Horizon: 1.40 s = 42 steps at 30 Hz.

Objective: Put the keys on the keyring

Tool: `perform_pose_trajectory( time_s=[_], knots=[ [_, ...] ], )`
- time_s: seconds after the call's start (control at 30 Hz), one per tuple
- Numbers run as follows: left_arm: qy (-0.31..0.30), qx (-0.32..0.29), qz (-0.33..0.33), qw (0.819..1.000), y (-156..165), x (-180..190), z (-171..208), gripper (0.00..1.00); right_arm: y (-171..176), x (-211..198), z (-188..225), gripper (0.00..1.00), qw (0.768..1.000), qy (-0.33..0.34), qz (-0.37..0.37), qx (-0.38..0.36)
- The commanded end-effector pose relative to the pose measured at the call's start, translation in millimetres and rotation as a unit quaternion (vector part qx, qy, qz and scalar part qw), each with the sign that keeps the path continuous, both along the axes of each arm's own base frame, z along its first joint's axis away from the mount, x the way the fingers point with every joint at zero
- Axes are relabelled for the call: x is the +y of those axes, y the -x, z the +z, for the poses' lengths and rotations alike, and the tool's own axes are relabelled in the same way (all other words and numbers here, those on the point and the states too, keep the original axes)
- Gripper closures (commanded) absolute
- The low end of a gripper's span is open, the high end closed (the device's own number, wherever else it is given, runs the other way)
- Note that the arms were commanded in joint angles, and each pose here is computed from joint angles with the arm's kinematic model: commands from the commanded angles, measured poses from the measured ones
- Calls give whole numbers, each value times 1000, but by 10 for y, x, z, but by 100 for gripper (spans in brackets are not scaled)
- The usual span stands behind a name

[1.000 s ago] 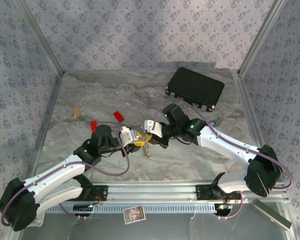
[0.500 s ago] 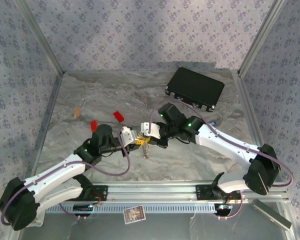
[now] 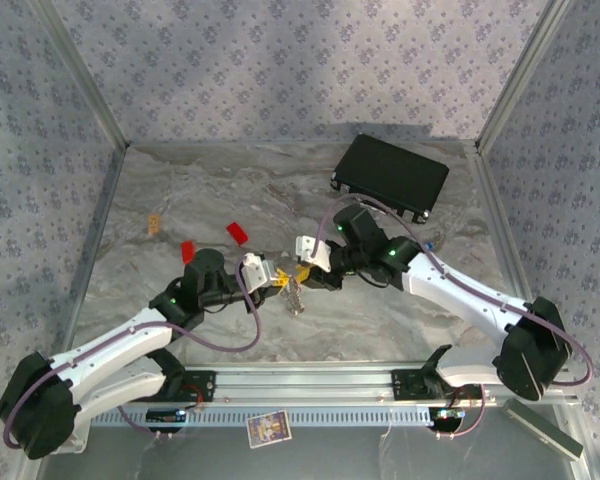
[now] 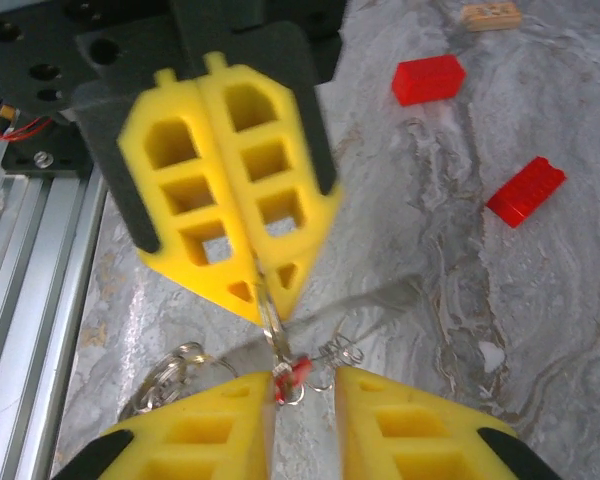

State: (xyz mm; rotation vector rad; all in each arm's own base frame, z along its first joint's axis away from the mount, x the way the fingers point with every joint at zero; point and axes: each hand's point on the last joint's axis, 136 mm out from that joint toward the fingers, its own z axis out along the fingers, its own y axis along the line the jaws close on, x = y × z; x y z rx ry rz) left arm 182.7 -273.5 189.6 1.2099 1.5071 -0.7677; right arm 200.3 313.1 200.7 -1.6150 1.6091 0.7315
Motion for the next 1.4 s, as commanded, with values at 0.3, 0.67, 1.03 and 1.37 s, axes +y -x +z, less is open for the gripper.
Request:
perform_pose_trajectory(
  time_s=[0.3, 0.67, 1.03, 1.37],
  knots=[
    [41, -29, -3, 999, 0, -21, 186, 100, 48, 12, -3, 76, 999, -33, -5, 40],
    [45, -28, -2, 999, 4, -20, 196, 100, 74, 31, -64, 78, 998, -28, 1, 56],
    [51, -32, -10, 998, 30, -30, 234, 100, 52, 32, -83, 92, 998, -22, 2, 56],
    [87, -52, -36, 994, 99, -74, 425, 100, 21, 106, -137, 100, 997, -23, 13, 73]
  ],
)
